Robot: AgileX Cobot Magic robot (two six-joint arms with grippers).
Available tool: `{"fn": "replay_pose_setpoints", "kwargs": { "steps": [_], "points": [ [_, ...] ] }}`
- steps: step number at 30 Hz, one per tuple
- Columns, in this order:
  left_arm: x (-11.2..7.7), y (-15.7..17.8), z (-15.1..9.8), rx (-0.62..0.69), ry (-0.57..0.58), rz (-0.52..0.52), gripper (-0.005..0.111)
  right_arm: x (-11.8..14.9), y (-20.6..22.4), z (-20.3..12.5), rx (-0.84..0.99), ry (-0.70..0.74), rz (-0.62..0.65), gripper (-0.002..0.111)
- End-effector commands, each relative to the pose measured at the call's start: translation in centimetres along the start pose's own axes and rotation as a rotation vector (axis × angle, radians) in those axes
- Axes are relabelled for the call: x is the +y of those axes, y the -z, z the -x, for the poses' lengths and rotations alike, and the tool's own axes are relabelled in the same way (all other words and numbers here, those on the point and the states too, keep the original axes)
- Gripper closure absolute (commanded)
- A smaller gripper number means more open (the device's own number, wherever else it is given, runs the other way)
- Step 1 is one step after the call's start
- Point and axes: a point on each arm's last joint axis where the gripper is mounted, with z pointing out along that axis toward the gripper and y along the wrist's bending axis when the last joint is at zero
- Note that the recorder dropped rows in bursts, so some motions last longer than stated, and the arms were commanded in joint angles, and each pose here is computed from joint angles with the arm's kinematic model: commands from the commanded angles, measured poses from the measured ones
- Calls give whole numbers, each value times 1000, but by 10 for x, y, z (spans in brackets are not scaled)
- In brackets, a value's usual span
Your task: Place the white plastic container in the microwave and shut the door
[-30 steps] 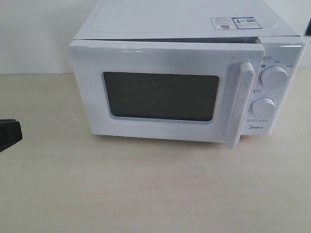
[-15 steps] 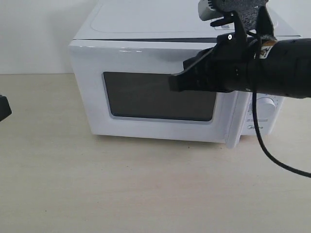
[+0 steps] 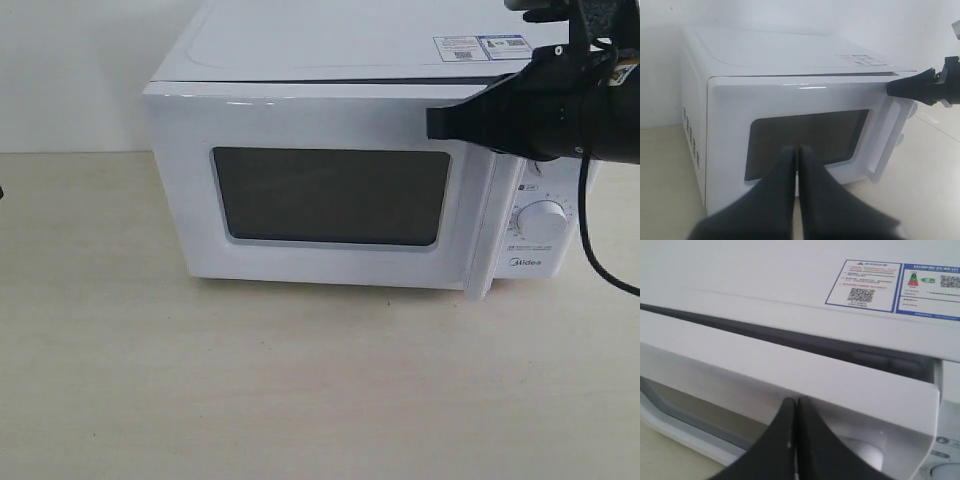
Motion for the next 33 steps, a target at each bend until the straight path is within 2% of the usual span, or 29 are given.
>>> {"fn": "replay_pose_setpoints", "kwargs": {
  "steps": [1, 9, 15, 20, 27, 33],
  "points": [
    [0, 1, 0, -9, -6, -4, 102, -6, 0, 4, -26, 8, -24, 109],
    [0, 1, 0, -9, -6, -4, 102, -7, -24, -5, 43, 8, -27, 109],
    [0, 1, 0, -9, -6, -4, 102, -6, -16, 0, 35, 7, -18, 109],
    [0, 1, 0, -9, -6, -4, 102, 3, 14, 2, 138, 10, 56, 109],
    [-1, 1, 0, -6, -6, -5, 102, 3, 70, -5, 44, 20, 72, 109],
    [-1, 1, 0, -6, -6, -5, 102, 10, 118, -9, 83, 33, 148, 109]
  ]
}}
